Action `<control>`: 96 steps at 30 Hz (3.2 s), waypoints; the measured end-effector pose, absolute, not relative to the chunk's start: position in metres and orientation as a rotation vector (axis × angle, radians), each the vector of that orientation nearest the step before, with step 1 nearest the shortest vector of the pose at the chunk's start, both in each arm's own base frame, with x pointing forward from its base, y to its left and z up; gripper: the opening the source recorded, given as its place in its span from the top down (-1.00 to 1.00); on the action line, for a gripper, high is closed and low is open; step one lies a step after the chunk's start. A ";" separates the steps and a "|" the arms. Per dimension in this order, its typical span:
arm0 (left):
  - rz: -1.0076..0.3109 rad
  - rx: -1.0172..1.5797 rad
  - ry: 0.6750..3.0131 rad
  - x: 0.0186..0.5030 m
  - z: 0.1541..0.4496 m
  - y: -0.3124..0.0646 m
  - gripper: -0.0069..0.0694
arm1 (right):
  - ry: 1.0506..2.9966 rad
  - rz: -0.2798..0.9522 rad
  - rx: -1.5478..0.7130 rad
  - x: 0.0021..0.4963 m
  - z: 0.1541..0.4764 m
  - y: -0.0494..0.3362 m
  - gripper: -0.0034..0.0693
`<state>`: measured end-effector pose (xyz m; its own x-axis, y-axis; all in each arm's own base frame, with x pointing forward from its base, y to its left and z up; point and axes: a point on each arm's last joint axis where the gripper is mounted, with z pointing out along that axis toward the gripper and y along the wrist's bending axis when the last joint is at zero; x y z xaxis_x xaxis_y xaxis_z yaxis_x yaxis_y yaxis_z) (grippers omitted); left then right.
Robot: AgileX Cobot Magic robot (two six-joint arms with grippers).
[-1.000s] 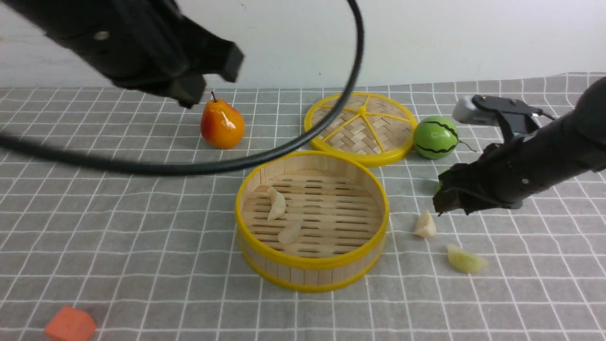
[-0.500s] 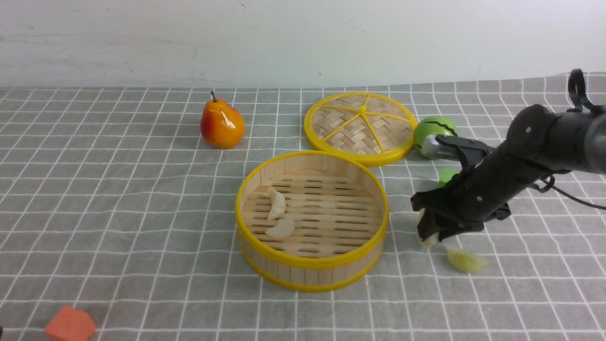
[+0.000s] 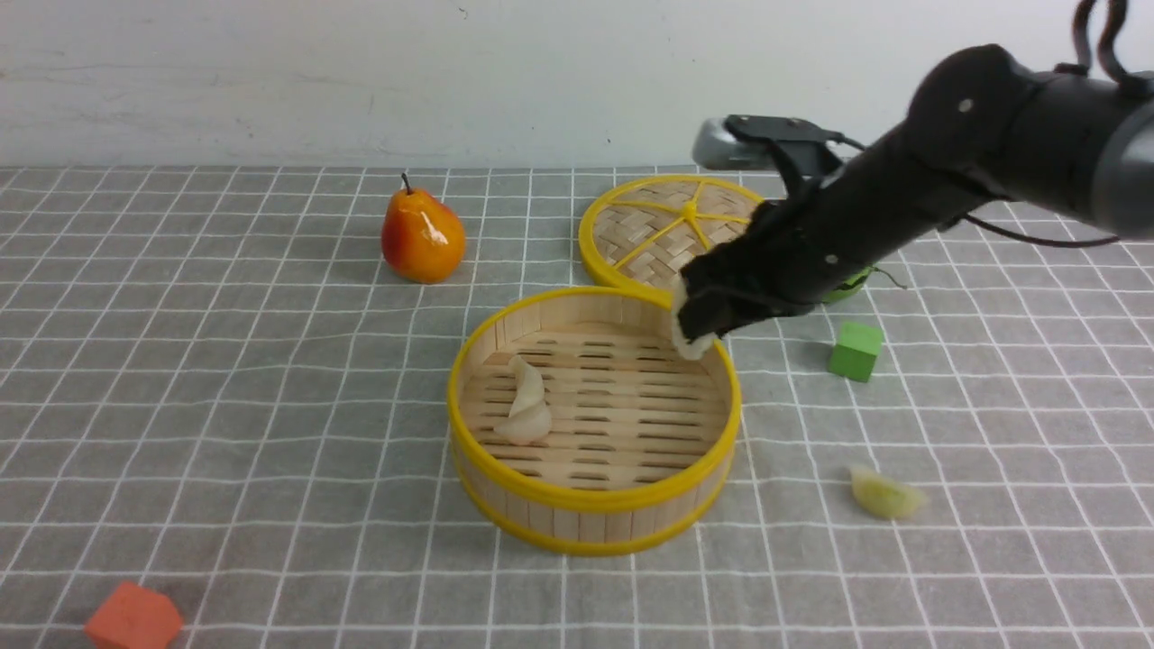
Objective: Put the dumplings into the steamer on the table with the grey tablecloth.
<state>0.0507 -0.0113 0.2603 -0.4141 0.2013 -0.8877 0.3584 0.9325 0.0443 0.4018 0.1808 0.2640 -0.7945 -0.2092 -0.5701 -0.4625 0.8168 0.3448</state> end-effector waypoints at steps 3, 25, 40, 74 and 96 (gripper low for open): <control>-0.186 0.402 2.007 0.051 0.260 -0.012 0.86 | 2.434 0.637 -0.508 0.407 0.245 0.207 0.31; -0.191 0.402 1.994 0.051 0.262 -0.012 0.86 | 2.638 0.276 -0.820 0.380 0.270 0.157 -0.64; -0.196 0.402 1.978 0.052 0.263 -0.013 0.86 | 2.957 0.039 -0.769 0.377 0.166 0.105 -0.16; -0.192 0.405 1.968 0.052 0.264 -0.013 0.84 | 2.559 0.427 -0.723 0.385 0.244 0.233 -0.38; -0.190 0.405 1.969 0.052 0.263 -0.012 0.80 | 1.723 0.302 -0.439 0.177 0.283 0.088 0.93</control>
